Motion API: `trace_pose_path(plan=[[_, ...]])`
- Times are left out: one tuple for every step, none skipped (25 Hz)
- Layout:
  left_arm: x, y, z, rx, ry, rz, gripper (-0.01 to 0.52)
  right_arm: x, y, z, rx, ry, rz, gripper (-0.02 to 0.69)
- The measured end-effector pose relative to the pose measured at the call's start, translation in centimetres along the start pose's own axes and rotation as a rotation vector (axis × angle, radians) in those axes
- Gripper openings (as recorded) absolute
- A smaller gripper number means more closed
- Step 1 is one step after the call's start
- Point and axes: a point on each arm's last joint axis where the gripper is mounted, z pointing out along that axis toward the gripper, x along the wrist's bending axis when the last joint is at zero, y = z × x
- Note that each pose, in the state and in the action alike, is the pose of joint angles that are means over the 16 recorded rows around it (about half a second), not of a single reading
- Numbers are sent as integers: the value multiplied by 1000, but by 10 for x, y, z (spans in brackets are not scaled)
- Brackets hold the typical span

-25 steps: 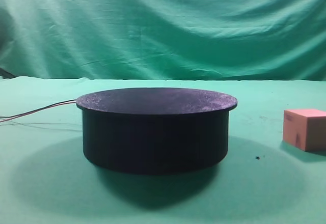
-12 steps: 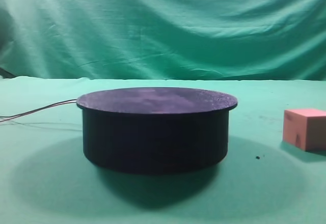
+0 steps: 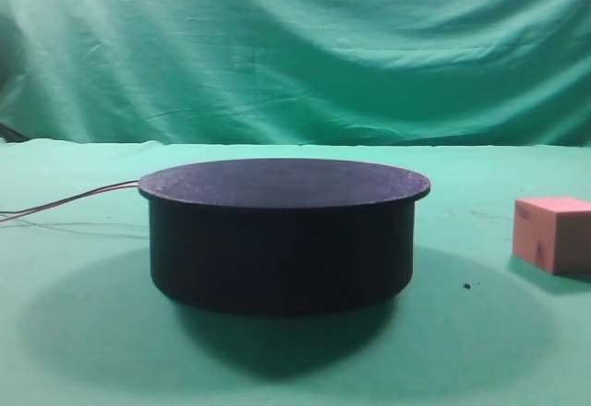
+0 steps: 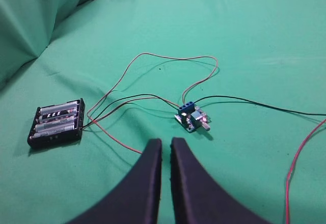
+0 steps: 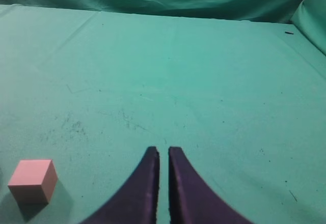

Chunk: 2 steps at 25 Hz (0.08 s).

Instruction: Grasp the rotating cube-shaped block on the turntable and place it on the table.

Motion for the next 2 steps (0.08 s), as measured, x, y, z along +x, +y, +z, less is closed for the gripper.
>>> trace_pose_path(plan=[[0, 0, 0, 0, 0, 0, 0, 0, 0, 0, 0, 0, 0, 48], [0, 0, 0, 0, 0, 0, 0, 0, 0, 0, 0, 0, 0, 48]])
